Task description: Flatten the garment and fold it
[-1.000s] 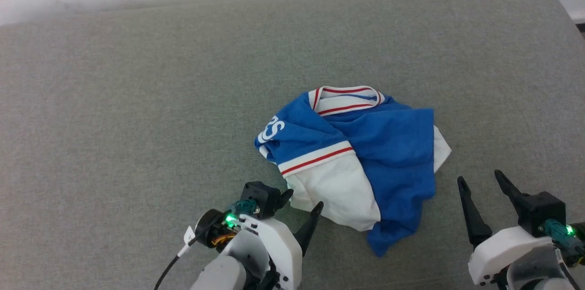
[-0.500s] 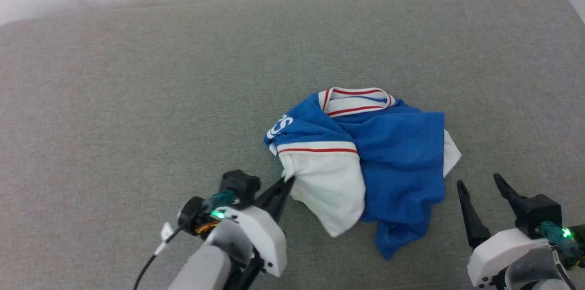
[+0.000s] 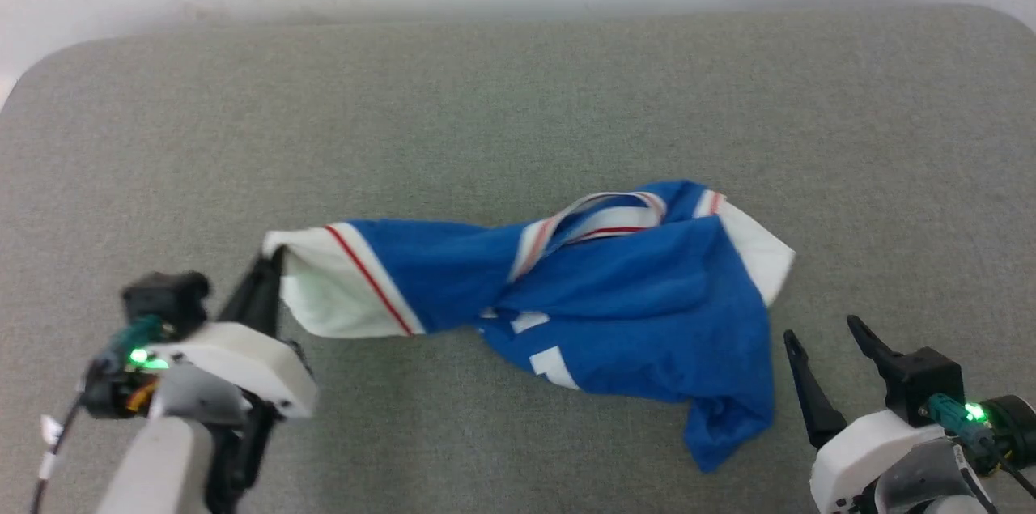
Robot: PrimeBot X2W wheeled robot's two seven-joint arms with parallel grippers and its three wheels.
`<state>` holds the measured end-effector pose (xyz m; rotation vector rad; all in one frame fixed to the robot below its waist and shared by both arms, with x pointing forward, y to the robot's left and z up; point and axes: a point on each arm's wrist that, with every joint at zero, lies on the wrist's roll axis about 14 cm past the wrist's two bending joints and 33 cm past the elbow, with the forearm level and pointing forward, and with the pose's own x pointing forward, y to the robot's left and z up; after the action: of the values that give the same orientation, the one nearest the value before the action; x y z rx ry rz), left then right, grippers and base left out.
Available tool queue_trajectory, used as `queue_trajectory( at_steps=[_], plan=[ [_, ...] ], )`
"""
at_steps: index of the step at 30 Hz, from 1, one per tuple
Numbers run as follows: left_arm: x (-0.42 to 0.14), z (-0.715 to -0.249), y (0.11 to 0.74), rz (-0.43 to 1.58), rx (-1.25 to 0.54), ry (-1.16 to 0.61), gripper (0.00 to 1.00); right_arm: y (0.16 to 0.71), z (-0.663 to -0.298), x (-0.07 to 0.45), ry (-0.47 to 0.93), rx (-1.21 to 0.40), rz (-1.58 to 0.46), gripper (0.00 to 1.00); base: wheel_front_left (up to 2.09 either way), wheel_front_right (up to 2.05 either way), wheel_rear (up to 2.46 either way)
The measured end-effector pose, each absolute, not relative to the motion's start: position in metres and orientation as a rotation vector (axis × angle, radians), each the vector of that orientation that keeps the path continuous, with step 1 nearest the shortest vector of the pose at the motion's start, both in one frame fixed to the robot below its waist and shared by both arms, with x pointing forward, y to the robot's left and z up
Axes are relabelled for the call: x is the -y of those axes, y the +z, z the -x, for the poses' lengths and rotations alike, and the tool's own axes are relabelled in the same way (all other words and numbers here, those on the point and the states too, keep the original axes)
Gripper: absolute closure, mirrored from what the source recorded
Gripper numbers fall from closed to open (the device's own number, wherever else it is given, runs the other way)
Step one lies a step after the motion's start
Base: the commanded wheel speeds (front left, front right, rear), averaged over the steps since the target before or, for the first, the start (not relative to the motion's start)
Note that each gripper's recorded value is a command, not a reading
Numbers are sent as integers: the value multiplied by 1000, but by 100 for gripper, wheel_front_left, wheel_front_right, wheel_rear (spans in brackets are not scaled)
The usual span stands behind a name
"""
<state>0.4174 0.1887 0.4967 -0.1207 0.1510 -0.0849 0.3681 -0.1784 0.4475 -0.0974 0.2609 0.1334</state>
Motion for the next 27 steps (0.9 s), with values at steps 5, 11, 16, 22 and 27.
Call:
queue_trajectory(
  at_steps=[5, 11, 16, 22, 27],
  plan=[
    [-237, -441, 487, 86, -175, 65, 55, 444, -372, 185, 123, -273, 110, 0, 0, 0, 0],
    [-247, -452, 467, 83, -175, 139, 0, 435, -367, 195, 98, -304, 112, 0, 0, 0, 0],
    [-237, -451, 488, 76, -32, 117, 0, 439, -368, 192, 118, -292, 121, 0, 0, 0, 0],
    [-212, -427, 525, 4, 111, 24, 0, 437, -366, 163, 247, -350, 116, 0, 0, 0, 0],
    [-205, -389, 533, -23, 144, 21, 0, 418, -356, 129, 392, -500, 98, 0, 0, 0, 0]
  ],
)
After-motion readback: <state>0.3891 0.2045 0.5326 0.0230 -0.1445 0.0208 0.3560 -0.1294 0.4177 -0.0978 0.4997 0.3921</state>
